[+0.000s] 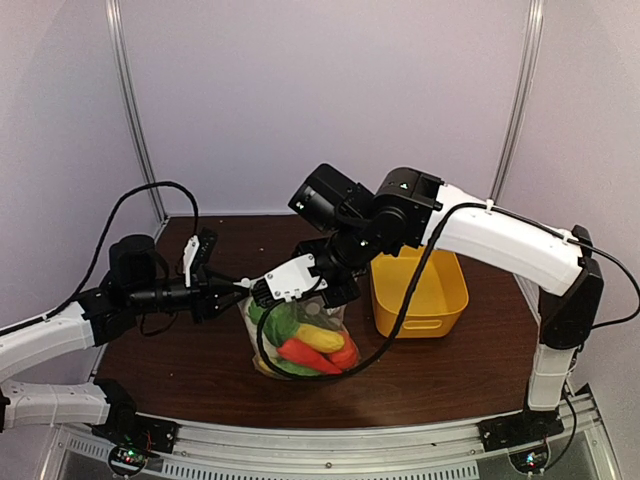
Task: Place the food in the zip-top bag and seal the zipper
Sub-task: Pass from the right arm to the left
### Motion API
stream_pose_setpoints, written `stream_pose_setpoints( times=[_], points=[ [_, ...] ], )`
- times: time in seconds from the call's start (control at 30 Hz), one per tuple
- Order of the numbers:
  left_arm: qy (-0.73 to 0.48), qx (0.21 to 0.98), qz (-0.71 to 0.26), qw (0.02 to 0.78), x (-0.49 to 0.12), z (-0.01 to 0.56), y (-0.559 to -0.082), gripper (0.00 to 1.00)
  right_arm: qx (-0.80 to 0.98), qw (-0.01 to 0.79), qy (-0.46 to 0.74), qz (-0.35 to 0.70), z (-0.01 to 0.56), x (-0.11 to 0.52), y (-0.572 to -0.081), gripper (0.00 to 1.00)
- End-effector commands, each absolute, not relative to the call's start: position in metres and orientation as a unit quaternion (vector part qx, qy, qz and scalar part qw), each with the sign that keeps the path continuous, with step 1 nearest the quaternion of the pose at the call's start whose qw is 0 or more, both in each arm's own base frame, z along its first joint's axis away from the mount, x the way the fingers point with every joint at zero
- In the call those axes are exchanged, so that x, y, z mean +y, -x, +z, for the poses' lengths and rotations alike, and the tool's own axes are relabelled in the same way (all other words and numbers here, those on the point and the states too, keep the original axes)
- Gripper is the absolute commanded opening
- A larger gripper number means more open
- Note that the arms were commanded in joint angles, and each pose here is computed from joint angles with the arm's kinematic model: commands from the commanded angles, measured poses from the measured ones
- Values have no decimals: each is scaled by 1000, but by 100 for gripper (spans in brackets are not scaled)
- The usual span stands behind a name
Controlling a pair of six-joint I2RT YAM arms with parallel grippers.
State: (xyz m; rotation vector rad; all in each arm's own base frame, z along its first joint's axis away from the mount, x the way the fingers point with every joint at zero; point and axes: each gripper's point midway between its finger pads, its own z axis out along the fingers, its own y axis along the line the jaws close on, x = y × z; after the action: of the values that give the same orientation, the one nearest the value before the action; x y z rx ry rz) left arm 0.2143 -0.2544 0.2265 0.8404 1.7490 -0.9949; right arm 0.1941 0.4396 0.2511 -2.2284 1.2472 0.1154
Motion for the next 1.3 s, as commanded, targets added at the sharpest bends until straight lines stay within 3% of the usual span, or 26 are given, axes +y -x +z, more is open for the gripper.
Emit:
stream_pose_setpoints(
  times=[0.0, 0.1, 0.23, 0.43, 0.5, 0.63, 0.73, 0.87, 1.27],
  points=[
    [-361, 692, -414, 468, -258, 233, -209, 29, 474, 305, 825, 41, 264, 434, -197, 0],
    [-364, 694, -416, 462, -260, 232, -209, 19, 475, 309, 823, 40, 265, 435, -200, 0],
    [-364, 695, -412, 463, -259, 230, -209, 17, 478, 310, 821, 38, 266, 433, -202, 0],
    [-364, 696, -404, 468, -257, 233, -211, 0, 482, 303, 821, 35, 260, 430, -204, 0],
    [-365, 695, -404, 471, -257, 235, -211, 0, 484, 297, 822, 33, 256, 429, -205, 1],
    [-368, 686, -408, 477, -259, 243, -210, 0, 489, 289, 821, 48, 255, 426, -204, 17],
    [-382, 671, -411, 485, -261, 259, -206, 0, 497, 314, 804, 89, 285, 427, -207, 38],
    [-405, 652, -407, 496, -266, 282, -200, 0, 514, 363, 765, 140, 321, 438, -214, 56],
    [-455, 649, -385, 473, -285, 293, -187, 0, 523, 374, 719, 265, 338, 486, -205, 63]
  ],
)
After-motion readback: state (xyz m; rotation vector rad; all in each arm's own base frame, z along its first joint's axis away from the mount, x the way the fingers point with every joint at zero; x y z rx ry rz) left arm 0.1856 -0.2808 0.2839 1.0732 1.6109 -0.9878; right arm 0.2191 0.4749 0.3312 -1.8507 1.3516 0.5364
